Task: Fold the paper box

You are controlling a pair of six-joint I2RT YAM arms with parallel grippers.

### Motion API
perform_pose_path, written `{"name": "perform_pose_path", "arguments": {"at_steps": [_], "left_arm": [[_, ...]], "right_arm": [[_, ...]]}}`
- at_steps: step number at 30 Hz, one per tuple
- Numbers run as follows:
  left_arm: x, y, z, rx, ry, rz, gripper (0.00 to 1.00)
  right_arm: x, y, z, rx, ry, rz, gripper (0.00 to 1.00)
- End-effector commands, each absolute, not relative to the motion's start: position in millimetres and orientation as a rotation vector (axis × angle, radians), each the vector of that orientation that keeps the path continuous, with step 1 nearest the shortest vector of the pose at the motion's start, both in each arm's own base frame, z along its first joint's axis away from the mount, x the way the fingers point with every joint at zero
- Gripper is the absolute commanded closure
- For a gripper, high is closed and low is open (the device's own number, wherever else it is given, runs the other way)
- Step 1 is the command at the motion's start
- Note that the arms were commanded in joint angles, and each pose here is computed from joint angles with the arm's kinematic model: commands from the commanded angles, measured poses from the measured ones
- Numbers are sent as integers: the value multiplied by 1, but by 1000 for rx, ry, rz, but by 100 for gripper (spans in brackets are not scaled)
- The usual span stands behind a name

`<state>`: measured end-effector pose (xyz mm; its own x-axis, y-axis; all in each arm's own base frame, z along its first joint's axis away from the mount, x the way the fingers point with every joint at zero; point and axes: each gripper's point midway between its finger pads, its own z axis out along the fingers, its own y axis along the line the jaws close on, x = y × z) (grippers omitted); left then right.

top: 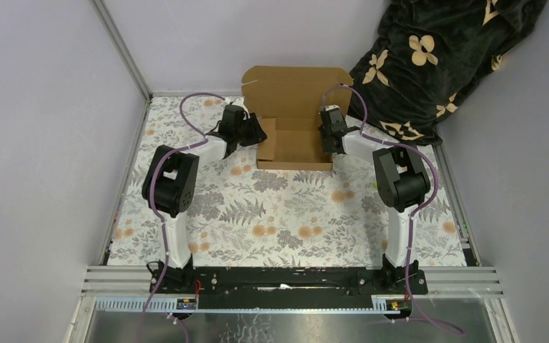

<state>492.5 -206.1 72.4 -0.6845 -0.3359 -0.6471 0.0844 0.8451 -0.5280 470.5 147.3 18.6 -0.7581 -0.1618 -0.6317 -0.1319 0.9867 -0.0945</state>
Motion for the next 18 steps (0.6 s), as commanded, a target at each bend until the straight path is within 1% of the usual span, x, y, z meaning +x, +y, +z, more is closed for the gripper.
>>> {"name": "perform_pose_path", "arguments": {"at_steps": [1, 18], "left_arm": [[507, -206, 74, -121, 2216, -581, 52], [529, -198, 64, -98, 2192, -444, 52]], "right_arm": [[471, 157, 18, -252, 2450, -32, 79], [468, 158, 13, -268, 2465, -23, 79]]}}
